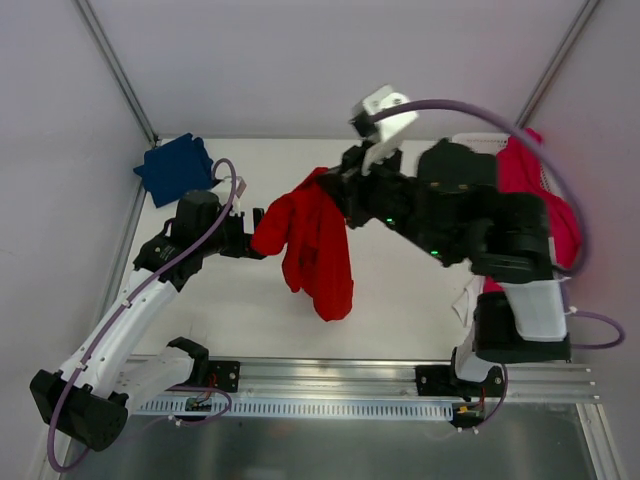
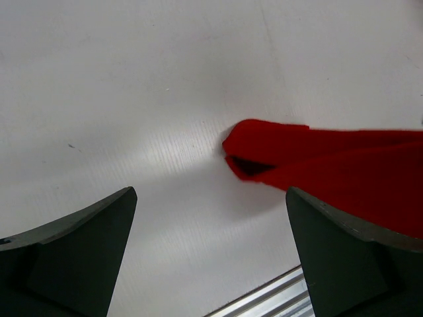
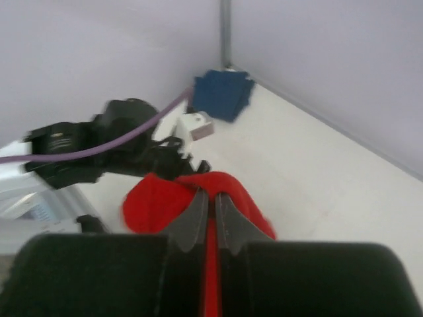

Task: Fold and stack the t-shirts
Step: Flatten the tshirt out

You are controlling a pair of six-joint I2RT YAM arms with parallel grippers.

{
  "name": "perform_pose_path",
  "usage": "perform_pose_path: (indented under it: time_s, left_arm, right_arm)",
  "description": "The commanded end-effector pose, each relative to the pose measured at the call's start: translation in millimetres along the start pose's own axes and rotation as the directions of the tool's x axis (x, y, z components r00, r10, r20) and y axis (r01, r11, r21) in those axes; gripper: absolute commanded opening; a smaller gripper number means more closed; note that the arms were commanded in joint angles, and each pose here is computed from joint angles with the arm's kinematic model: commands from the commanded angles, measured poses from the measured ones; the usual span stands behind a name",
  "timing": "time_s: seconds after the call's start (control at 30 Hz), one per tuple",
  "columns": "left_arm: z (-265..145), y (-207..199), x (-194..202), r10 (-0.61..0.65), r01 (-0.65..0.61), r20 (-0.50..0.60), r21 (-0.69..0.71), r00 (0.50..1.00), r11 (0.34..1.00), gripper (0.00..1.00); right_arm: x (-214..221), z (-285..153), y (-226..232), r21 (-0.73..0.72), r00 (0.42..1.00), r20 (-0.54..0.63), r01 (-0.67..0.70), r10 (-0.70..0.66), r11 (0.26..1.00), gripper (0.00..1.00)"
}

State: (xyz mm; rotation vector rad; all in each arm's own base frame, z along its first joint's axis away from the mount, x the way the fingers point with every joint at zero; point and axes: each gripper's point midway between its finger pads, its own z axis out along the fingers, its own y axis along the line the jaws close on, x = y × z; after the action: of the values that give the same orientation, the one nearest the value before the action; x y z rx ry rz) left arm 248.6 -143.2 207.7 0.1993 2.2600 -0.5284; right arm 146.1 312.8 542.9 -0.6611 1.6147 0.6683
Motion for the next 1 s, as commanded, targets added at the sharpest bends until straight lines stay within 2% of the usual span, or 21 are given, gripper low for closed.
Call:
perform_pose_path:
  time_s: [0.0,0.03,0.07,0.1,0.13,0.17,0.2,0.27,0.33,0.37,0.4,0.47,0.6,0.7,0.8,0.83,0.87,0.9,0.93,0.97]
  left_arm:
    - [-12,-3,-17,0.015,-0.015,0.071,-0.007,0.997,1.0,0.98]
    - [-12,-2,-17,0.014,-0.014,0.073,-0.012,0.997,1.0,0.98]
    - [-13,-2,-18,0.016,-0.015,0.079,-0.012,0.997,1.0,0.98]
    - [-14,-2,-19,0.015,-0.014,0.083,-0.014,0.996,1.0,0.98]
    - [-16,-3,-20,0.019,-0.018,0.09,-0.011,0.996,1.0,0.98]
    - [-19,-3,-23,0.021,-0.02,0.105,-0.011,0.994,1.0,0.97]
    - [-22,-4,-24,0.023,-0.022,0.116,-0.011,0.993,1.0,0.97]
    - [-35,-2,-32,0.03,-0.026,0.173,-0.026,0.984,0.999,0.98]
    - [-44,-6,-38,0.03,-0.029,0.217,-0.01,0.976,1.0,0.99]
    - [-54,-14,-40,0.034,-0.044,0.254,0.034,0.967,0.998,0.99]
    - [-60,-20,-45,0.039,-0.059,0.285,0.061,0.958,0.996,0.99]
    - [-74,-29,-52,0.039,-0.076,0.33,0.098,0.943,0.992,0.99]
    - [-87,-66,-48,0.011,-0.099,0.292,0.287,0.956,0.953,0.99]
    - [-76,-71,-36,-0.061,-0.016,0.219,0.335,0.974,0.942,0.99]
    - [-58,-70,-23,-0.121,0.045,0.191,0.36,0.974,0.932,0.99]
    - [-51,-70,-18,-0.128,0.047,0.199,0.368,0.972,0.929,0.99]
    - [-50,-69,-17,-0.136,0.052,0.206,0.367,0.969,0.929,0.99]
    - [-49,-68,-17,-0.141,0.055,0.213,0.364,0.967,0.93,0.99]
    - [-50,-64,-20,-0.142,0.055,0.235,0.343,0.962,0.938,0.99]
    - [-53,-64,-22,-0.141,0.051,0.245,0.34,0.959,0.939,0.99]
  right_arm:
    - [55,32,-49,0.314,0.953,-0.234,0.261,-0.192,0.913,0.0]
    - [73,35,-66,0.377,0.951,-0.28,0.237,-0.133,0.895,0.0]
    - [64,6,-93,0.372,0.976,-0.215,0.062,0.021,0.926,0.0]
    - [37,20,-79,0.285,0.991,-0.032,-0.113,0.127,0.952,0.0]
    - [113,48,-48,0.127,0.98,-0.191,-0.022,0.046,0.992,0.01]
    - [108,41,-49,0.114,0.988,-0.145,-0.038,0.054,0.993,0.0]
    - [123,30,-62,0.173,0.977,-0.207,-0.009,0.045,0.985,0.01]
    - [133,17,-102,0.38,0.971,-0.23,0.026,0.067,0.925,0.0]
    - [141,8,-116,0.403,0.971,-0.198,-0.042,0.132,0.914,0.0]
    - [168,11,-122,0.393,0.957,-0.249,-0.044,0.152,0.918,0.0]
    - [166,6,-124,0.386,0.961,-0.219,-0.072,0.167,0.92,0.0]
    - [179,2,-129,0.408,0.955,-0.242,-0.061,0.172,0.911,0.0]
    - [186,-6,-130,0.405,0.951,-0.251,-0.066,0.18,0.912,0.0]
    - [189,1,-122,0.37,0.948,-0.251,-0.091,0.194,0.925,0.0]
    - [190,25,-92,0.264,0.935,-0.296,-0.116,0.195,0.957,0.0]
    - [211,43,-69,0.2,0.903,-0.405,-0.068,0.145,0.978,0.01]
    - [213,50,-57,0.166,0.885,-0.456,-0.022,0.097,0.986,0.0]
    - [162,55,-46,0.119,0.92,-0.389,0.008,0.039,0.993,0.0]
    - [149,60,-41,0.144,0.92,-0.391,0.094,-0.03,0.985,0.0]
    - [177,83,-39,0.161,0.845,-0.522,0.229,-0.114,0.96,0.0]
